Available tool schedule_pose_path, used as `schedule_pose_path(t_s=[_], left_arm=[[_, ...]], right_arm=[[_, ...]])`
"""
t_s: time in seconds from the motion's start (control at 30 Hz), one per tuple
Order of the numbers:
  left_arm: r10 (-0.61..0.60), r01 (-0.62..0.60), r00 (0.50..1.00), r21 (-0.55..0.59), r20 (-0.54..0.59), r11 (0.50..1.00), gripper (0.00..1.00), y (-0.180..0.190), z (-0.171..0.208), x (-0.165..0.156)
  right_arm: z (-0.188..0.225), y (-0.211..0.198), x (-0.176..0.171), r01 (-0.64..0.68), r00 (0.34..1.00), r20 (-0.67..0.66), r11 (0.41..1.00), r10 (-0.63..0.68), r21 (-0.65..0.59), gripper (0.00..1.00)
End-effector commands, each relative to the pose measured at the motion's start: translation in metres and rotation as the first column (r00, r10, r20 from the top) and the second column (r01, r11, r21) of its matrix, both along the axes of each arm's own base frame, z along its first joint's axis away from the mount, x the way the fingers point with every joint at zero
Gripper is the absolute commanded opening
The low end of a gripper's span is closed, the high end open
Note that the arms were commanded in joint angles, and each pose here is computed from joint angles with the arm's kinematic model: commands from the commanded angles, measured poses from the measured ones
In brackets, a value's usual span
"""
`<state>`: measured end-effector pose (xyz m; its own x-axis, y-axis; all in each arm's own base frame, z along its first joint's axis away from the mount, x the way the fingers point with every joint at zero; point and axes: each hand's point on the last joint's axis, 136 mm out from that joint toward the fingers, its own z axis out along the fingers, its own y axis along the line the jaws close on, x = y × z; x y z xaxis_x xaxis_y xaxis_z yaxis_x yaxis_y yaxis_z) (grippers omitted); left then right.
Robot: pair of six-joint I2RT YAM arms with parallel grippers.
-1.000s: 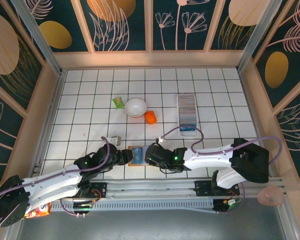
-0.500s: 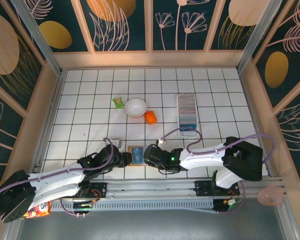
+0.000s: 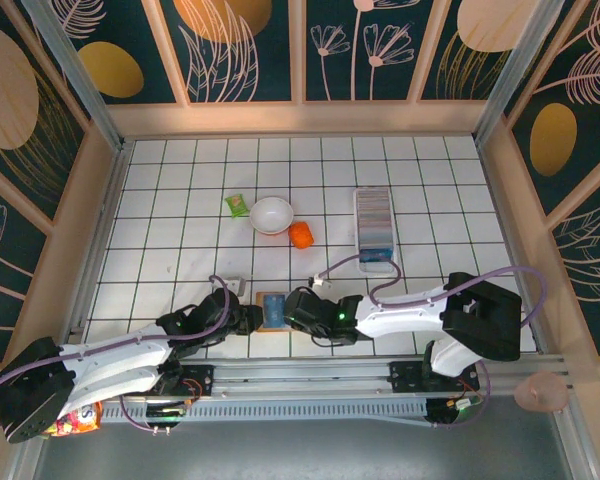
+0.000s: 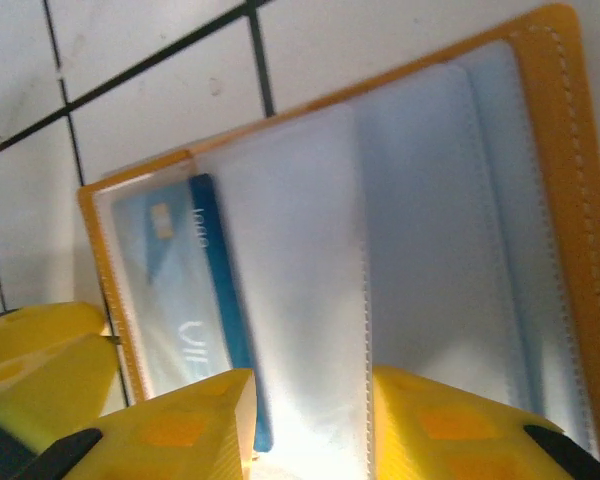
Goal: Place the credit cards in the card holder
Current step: Flip over the card slot in the card holder.
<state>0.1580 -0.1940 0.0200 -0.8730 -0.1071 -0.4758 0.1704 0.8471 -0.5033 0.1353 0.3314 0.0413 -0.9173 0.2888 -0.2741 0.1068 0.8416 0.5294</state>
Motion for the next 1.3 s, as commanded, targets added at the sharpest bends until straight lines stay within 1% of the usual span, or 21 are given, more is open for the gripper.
schedule_pose_path(t_s=[0.0,0.07,0.2,0.27,0.33,0.4,0.43,0.47,0.5,0.6,0.8,0.93,1.0,1.13,1.2,1.27], left_arm=[[-0.063,0.062,0.997,-0.046,-0.034,0.997,0.43,-0.010,0.000,-0.011],[-0.064,0.063,0.997,-0.047,-0.035,0.997,0.42,-0.010,-0.001,-0.011],[-0.063,0.060,0.997,-0.056,-0.040,0.997,0.41,-0.012,0.000,-0.011],[-0.062,0.060,0.997,-0.054,-0.042,0.997,0.41,-0.012,-0.001,-0.010],[-0.062,0.060,0.997,-0.048,-0.043,0.997,0.41,-0.013,-0.002,-0.009],[-0.063,0.061,0.997,-0.042,-0.046,0.997,0.41,-0.014,-0.002,-0.009],[-0.065,0.063,0.997,-0.040,-0.050,0.997,0.41,-0.015,-0.003,-0.009],[-0.066,0.064,0.997,-0.038,-0.050,0.997,0.40,-0.015,-0.003,-0.008],[-0.066,0.064,0.997,-0.038,-0.051,0.997,0.40,-0.016,-0.003,-0.008],[-0.074,0.072,0.996,-0.039,-0.058,0.997,0.39,-0.019,-0.003,-0.007],[-0.117,0.109,0.990,-0.099,-0.078,0.989,0.35,-0.035,0.002,-0.010],[-0.132,0.124,0.988,-0.097,-0.085,0.988,0.34,-0.041,0.004,-0.008],[-0.135,0.126,0.987,-0.101,-0.086,0.987,0.33,-0.044,0.006,-0.007],[-0.137,0.125,0.987,-0.121,-0.088,0.985,0.33,-0.050,0.012,-0.005],[-0.146,0.131,0.985,-0.147,-0.094,0.980,0.31,-0.055,0.014,-0.006],[-0.139,0.122,0.985,-0.158,-0.099,0.980,0.29,-0.056,0.016,-0.005]], right_arm=[[0.012,-0.004,0.006,0.038,0.998,0.049,0.998,-0.036,-0.041,0.34],[0.012,-0.006,0.006,0.041,0.998,0.051,0.998,-0.039,-0.048,0.33],[0.014,-0.003,0.006,0.034,0.998,0.055,0.999,-0.033,-0.015,0.28],[0.012,-0.003,0.006,0.031,0.998,0.057,0.999,-0.030,-0.021,0.24],[0.010,-0.005,0.007,0.037,0.998,0.055,0.998,-0.035,-0.042,0.18],[0.010,-0.007,0.006,0.039,0.998,0.057,0.998,-0.036,-0.058,0.08],[0.010,-0.008,0.007,0.040,0.998,0.060,0.997,-0.036,-0.063,0.06],[0.011,-0.009,0.007,0.040,0.997,0.063,0.997,-0.036,-0.065,0.02],[0.013,-0.012,0.008,0.048,0.997,0.070,0.997,-0.044,-0.068,0.00],[0.016,-0.019,0.011,0.064,0.995,0.086,0.995,-0.057,-0.077,0.00],[0.026,-0.031,0.015,0.080,0.991,0.119,0.992,-0.068,-0.095,0.00],[0.037,-0.033,0.018,0.072,0.987,0.148,0.994,-0.059,-0.081,0.00],[0.040,-0.030,0.018,0.060,0.987,0.153,0.996,-0.051,-0.060,0.00],[0.050,-0.007,0.018,-0.011,0.984,0.176,1.000,0.008,0.020,0.00],[0.052,0.002,0.018,-0.042,0.982,0.186,0.998,0.034,0.040,0.00],[0.048,0.005,0.019,-0.051,0.983,0.180,0.998,0.046,0.027,0.00]])
